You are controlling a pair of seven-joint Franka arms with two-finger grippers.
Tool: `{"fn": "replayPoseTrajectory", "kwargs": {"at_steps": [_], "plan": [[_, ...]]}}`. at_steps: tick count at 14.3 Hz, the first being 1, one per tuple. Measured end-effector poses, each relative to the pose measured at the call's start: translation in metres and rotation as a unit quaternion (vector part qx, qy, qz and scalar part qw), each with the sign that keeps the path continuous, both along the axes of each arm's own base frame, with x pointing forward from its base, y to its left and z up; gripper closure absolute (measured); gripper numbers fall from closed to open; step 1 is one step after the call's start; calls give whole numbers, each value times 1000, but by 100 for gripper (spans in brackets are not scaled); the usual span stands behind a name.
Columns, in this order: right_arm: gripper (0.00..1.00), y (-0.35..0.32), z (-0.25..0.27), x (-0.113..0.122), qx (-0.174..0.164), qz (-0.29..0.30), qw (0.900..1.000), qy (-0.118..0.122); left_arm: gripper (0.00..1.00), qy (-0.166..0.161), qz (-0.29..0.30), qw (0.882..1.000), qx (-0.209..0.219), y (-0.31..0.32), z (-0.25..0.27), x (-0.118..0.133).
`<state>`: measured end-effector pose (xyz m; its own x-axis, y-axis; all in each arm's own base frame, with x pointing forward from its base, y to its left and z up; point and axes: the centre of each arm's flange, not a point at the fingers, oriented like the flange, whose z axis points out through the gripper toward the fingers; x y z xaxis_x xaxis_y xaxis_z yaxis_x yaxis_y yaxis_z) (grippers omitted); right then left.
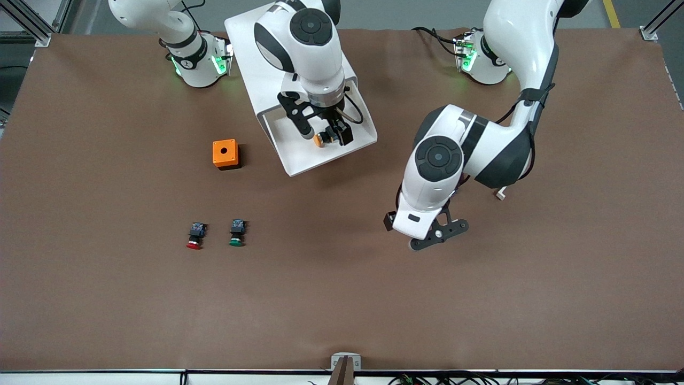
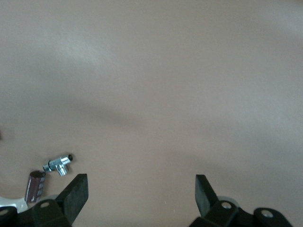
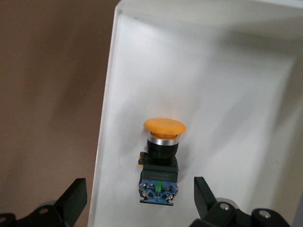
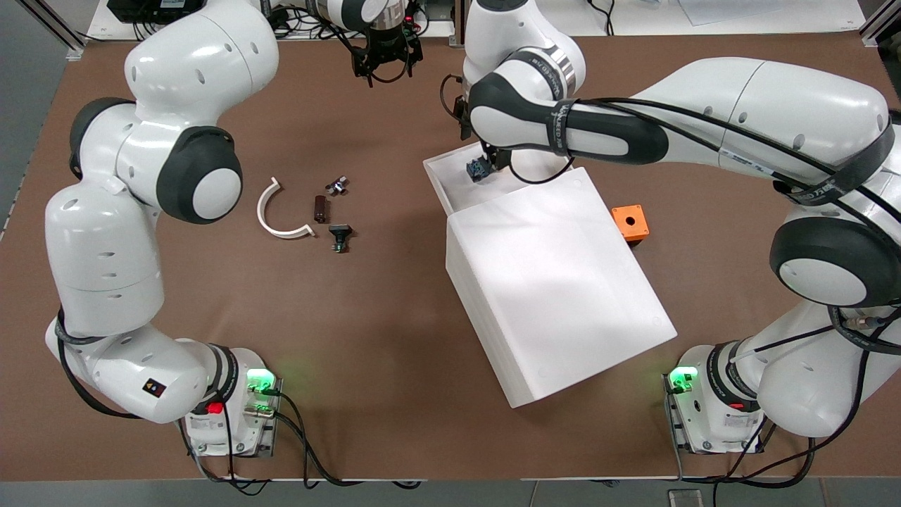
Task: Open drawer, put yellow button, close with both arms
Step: 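Open the right gripper and lift it out of the drawer, then push the drawer shut with the left gripper while the right gripper withdraws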
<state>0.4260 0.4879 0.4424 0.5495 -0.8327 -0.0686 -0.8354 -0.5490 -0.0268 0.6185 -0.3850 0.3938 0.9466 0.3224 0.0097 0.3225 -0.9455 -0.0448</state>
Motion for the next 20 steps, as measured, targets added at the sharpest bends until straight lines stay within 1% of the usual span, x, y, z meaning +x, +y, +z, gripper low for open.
{"fn": "replayPoseTrajectory", "kwargs": {"at_steps": [3,7,10,12,16,20], "plan": [[0,-20,13,23,-5,24,1000,0,0,10,-15,1000,-6,-16,3,-14],[0,-68,34,62,-19,84,996,18,0,20,-29,999,-12,-33,1,-28],[0,-117,60,86,-18,129,991,23,0,32,3,999,-17,-54,-5,-47],[0,-155,77,99,-16,158,987,25,0,39,8,999,-19,-71,-7,-63],[0,-226,96,123,-9,208,978,29,0,43,-13,999,-17,-109,-10,-98],[0,-303,108,143,0,261,965,31,0,50,-27,998,-15,-146,-15,-136]]}}
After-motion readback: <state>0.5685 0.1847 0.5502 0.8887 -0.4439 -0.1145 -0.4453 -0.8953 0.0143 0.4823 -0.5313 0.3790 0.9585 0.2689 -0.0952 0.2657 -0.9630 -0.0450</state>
